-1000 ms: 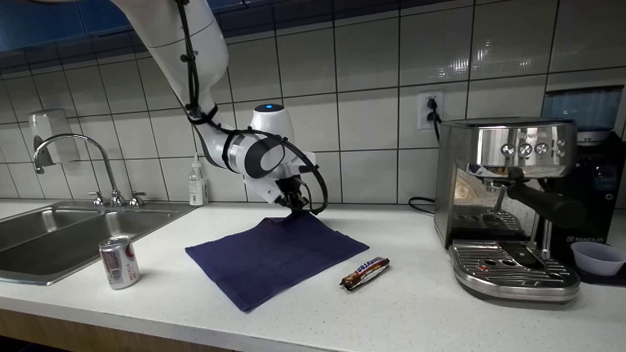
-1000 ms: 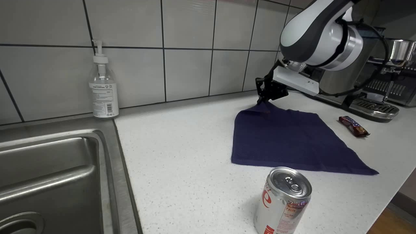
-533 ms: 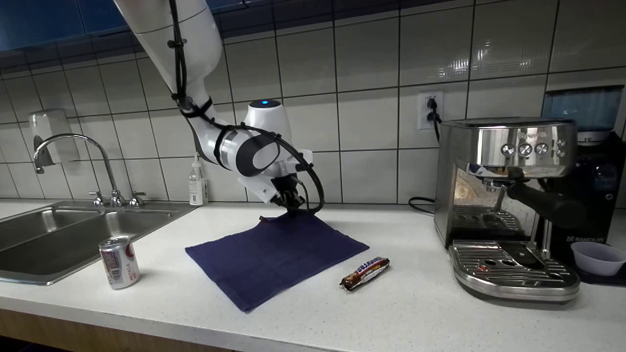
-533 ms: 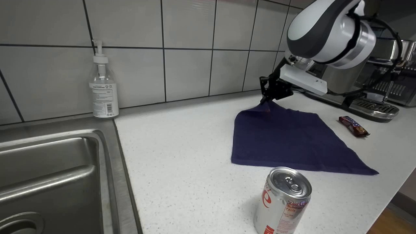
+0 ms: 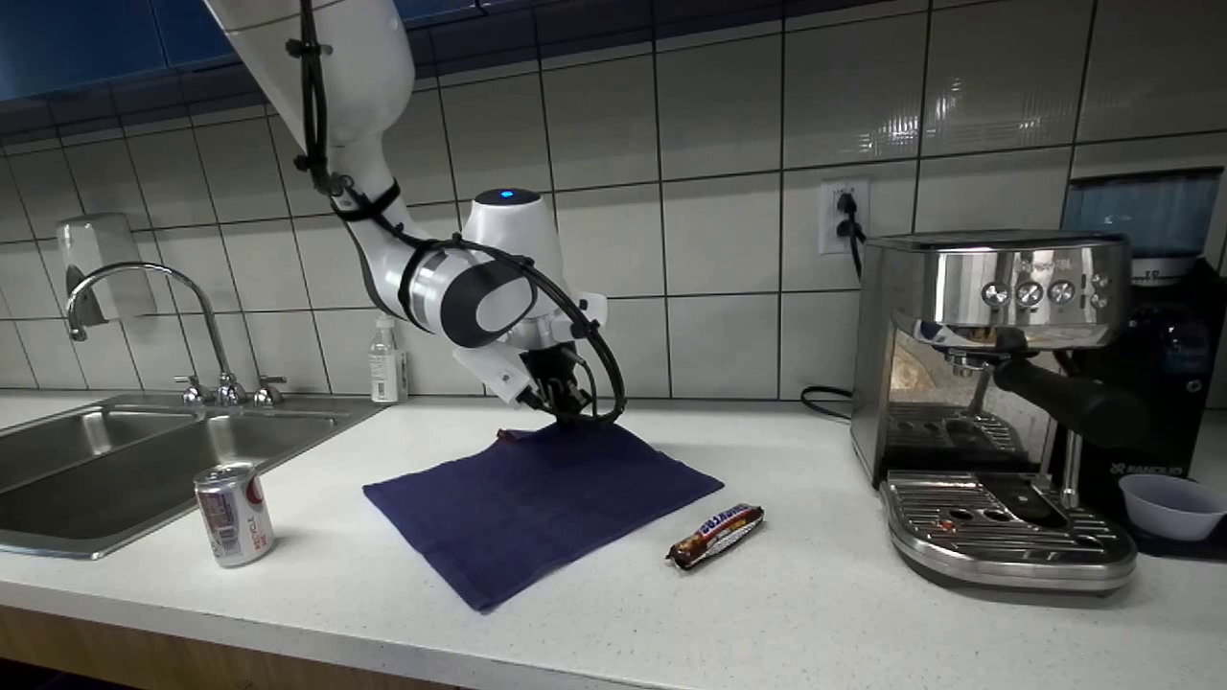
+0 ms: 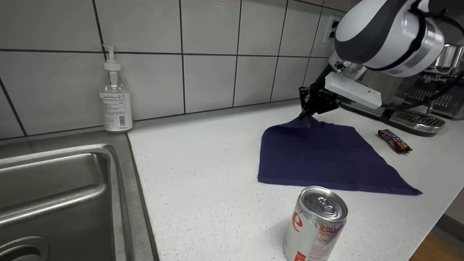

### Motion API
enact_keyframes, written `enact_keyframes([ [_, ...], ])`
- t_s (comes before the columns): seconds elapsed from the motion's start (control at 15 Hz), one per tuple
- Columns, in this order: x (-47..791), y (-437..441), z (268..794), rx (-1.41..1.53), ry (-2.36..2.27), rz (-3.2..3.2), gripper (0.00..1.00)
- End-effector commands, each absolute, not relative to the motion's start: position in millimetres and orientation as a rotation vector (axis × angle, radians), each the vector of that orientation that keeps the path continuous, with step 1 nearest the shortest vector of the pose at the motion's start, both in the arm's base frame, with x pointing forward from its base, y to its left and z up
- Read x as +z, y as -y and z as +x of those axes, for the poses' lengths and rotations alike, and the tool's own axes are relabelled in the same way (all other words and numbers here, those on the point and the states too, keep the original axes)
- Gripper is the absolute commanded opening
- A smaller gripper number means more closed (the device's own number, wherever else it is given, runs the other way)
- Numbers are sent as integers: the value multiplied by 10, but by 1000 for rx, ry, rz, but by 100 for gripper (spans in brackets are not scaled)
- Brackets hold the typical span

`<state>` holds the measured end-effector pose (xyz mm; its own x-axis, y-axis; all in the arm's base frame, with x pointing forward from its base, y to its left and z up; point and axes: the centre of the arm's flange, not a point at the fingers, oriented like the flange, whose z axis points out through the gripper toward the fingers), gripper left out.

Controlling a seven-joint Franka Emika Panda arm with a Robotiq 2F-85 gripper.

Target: Fold the towel by placing the corners on each other

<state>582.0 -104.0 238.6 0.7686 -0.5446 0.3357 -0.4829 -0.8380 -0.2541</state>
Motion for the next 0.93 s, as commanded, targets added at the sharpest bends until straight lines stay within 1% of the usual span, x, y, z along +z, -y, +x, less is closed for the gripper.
enact_keyframes([
  [0.0,2492,1099,5533,-623,-806,-2801,1],
  [0.87,2577,1068,5125,-629,-795,-2790,1],
])
